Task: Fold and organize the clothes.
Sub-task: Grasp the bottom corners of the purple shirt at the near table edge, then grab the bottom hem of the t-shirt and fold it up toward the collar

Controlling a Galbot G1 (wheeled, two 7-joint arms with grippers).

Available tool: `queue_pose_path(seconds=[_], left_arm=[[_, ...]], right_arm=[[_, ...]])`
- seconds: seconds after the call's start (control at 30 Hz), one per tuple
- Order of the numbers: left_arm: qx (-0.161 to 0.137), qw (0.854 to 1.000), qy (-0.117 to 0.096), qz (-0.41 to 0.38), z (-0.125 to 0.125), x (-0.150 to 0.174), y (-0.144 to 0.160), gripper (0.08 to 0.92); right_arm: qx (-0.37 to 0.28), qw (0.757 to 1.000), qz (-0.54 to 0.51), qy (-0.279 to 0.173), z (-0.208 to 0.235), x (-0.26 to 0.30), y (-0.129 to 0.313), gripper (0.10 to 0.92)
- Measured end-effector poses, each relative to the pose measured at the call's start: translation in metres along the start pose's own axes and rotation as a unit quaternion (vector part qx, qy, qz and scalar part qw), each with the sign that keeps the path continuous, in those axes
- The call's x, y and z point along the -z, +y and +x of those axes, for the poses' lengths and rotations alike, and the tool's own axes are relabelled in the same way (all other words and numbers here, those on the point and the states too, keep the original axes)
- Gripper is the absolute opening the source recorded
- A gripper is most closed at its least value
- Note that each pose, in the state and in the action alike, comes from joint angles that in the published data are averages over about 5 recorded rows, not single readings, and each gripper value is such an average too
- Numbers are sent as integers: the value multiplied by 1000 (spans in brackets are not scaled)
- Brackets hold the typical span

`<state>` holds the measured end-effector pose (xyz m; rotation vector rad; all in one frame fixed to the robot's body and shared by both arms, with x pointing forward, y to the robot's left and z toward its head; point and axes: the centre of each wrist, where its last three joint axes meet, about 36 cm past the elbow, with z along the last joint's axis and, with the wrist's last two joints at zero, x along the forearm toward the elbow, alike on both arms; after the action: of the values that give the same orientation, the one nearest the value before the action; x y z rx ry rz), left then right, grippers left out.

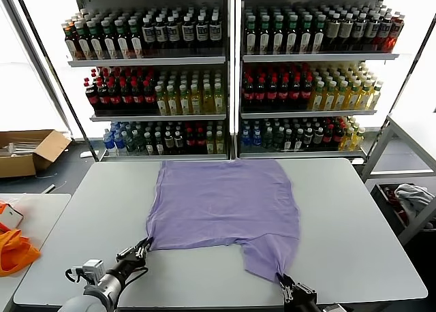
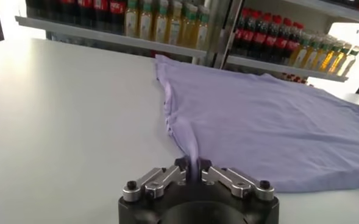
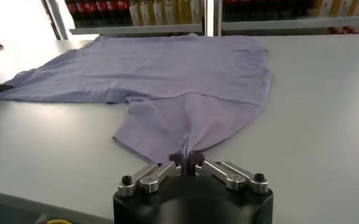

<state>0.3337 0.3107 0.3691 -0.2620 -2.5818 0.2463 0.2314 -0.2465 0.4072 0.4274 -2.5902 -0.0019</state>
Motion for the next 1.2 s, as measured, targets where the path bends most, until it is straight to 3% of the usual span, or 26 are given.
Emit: queue_pose_path(seconds=[0.13, 0.67, 0.93, 1.2], left_arm=[[3, 1000, -2, -4, 4, -1, -3, 86], [14, 999, -24, -27, 48, 16, -22, 85], [11, 999, -37, -37, 60, 28, -23, 85], [1, 998, -47, -42, 51, 47, -14, 85]], right_arm=[[6, 1000, 2, -12, 8, 4, 0, 108], [34, 998, -12, -42, 59, 8, 10, 108], [26, 995, -30, -93, 38, 23, -2, 108], [16, 988, -41, -147, -5, 45, -24, 108]])
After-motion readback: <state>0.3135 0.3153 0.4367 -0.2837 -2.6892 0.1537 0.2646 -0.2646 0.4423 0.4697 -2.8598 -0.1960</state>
